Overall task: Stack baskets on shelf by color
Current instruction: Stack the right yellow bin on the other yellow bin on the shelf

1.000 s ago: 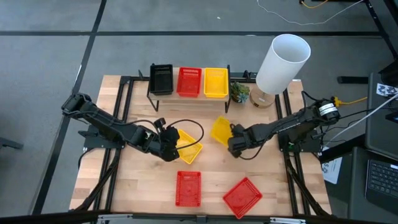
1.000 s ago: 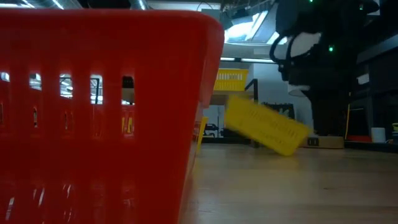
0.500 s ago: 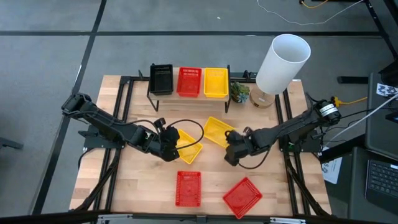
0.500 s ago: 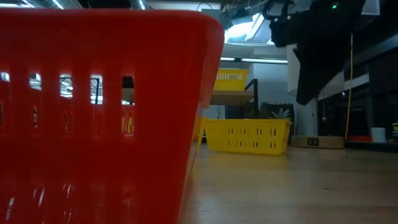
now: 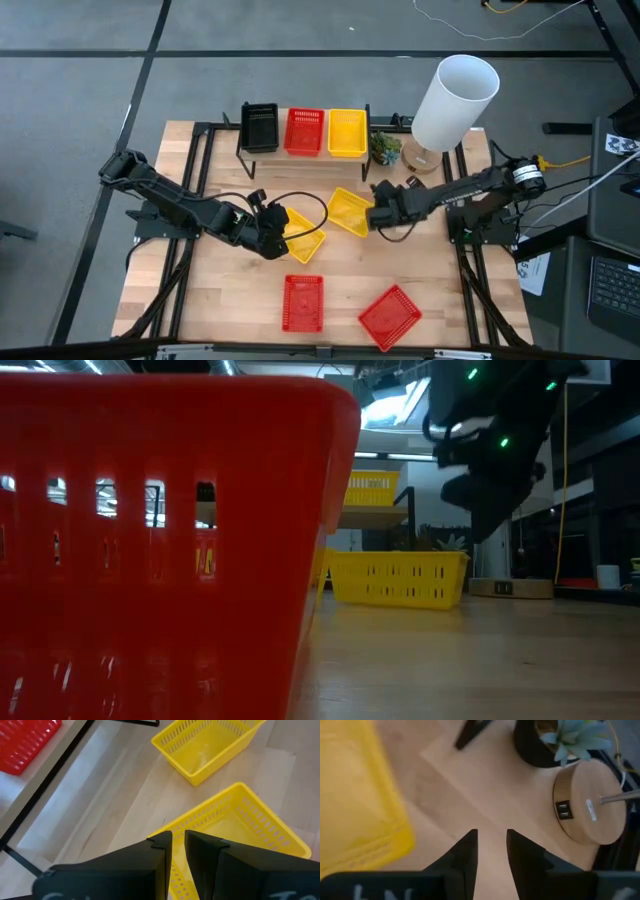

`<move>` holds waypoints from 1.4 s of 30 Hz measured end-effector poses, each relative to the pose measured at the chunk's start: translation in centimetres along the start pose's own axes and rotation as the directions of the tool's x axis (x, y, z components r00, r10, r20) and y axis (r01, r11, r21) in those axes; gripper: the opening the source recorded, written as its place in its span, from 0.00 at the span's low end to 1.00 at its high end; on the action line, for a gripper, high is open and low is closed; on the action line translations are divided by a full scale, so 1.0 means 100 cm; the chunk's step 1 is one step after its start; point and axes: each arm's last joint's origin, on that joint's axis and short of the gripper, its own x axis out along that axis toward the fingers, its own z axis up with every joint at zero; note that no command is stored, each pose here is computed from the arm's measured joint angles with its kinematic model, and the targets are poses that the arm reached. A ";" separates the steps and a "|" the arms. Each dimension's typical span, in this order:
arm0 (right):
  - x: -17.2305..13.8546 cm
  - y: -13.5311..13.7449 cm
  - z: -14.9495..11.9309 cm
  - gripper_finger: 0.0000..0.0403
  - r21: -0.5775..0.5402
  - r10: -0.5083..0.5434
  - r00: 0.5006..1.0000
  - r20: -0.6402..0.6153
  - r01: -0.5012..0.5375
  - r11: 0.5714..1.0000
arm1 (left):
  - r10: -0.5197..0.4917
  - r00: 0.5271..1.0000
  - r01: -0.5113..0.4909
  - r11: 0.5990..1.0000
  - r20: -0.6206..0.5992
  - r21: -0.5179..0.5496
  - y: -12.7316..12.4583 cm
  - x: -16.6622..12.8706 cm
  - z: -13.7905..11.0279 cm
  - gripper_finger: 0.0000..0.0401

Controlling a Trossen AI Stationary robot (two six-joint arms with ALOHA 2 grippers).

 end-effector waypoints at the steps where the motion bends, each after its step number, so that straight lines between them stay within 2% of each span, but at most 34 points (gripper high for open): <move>1: 0.005 -0.001 0.002 0.25 -0.002 0.010 1.000 -0.016 -0.010 1.000 | 0.000 1.000 0.000 1.000 0.000 0.000 0.000 0.000 0.000 0.11; 4: 0.017 0.002 0.007 0.26 -0.013 0.103 0.994 -0.029 -0.103 0.995 | 0.000 1.000 0.000 1.000 0.000 0.000 0.000 0.000 0.000 0.11; 7: 0.019 0.011 0.014 0.26 -0.035 0.251 0.967 -0.028 -0.252 0.967 | 0.000 1.000 0.000 1.000 0.000 0.000 0.000 0.000 0.000 0.11; 9: 0.017 0.017 0.017 0.26 -0.030 0.363 0.930 -0.053 -0.365 0.931 | 0.000 1.000 0.000 1.000 0.000 0.000 0.000 0.000 0.000 0.11; 12: 0.011 0.026 0.015 0.26 -0.018 0.519 0.846 -0.126 -0.525 0.851 | 0.000 1.000 0.000 1.000 0.000 0.000 0.000 0.000 0.000 0.11; 15: 0.004 0.034 0.012 0.26 -0.031 0.587 0.798 -0.134 -0.595 0.803 | 0.000 1.000 0.000 1.000 0.000 0.005 0.000 0.000 0.000 0.11; 20: -0.015 0.043 0.013 0.26 -0.181 0.629 0.770 -0.106 -0.637 0.749 | 0.000 1.000 0.000 0.999 0.000 0.053 0.000 0.000 0.000 0.11; 25: -0.038 0.054 0.017 0.25 -0.455 0.689 0.723 -0.039 -0.627 0.633 | 0.000 1.000 0.000 0.998 -0.001 0.064 0.000 0.000 0.000 0.11; 27: -0.043 0.058 0.015 0.26 -0.526 0.705 0.709 -0.013 -0.604 0.598 | 0.000 1.000 0.000 0.997 -0.001 0.071 0.000 0.000 0.000 0.11; 30: -0.042 0.061 0.013 0.26 -0.552 0.691 0.723 -0.003 -0.578 0.601 | -0.016 1.000 0.015 0.995 0.004 0.099 0.001 -0.007 -0.001 0.11; 33: -0.034 0.066 0.013 0.26 -0.577 0.677 0.736 -0.013 -0.559 0.595 | -0.051 0.999 0.049 0.991 0.015 0.128 0.008 -0.028 -0.001 0.11; 37: -0.023 0.077 0.011 0.26 -0.624 0.696 0.715 -0.069 -0.575 0.529 | -0.051 0.998 0.047 0.990 0.025 0.134 0.019 -0.050 -0.007 0.11; 40: -0.014 0.083 0.008 0.26 -0.626 0.682 0.725 -0.102 -0.579 0.522 | -0.051 0.997 0.043 0.992 0.065 0.121 0.024 -0.065 -0.009 0.11; 42: -0.009 0.087 0.006 0.26 -0.631 0.657 0.747 -0.102 -0.559 0.538 | -0.048 0.995 0.037 0.992 0.093 0.124 0.026 -0.072 -0.010 0.11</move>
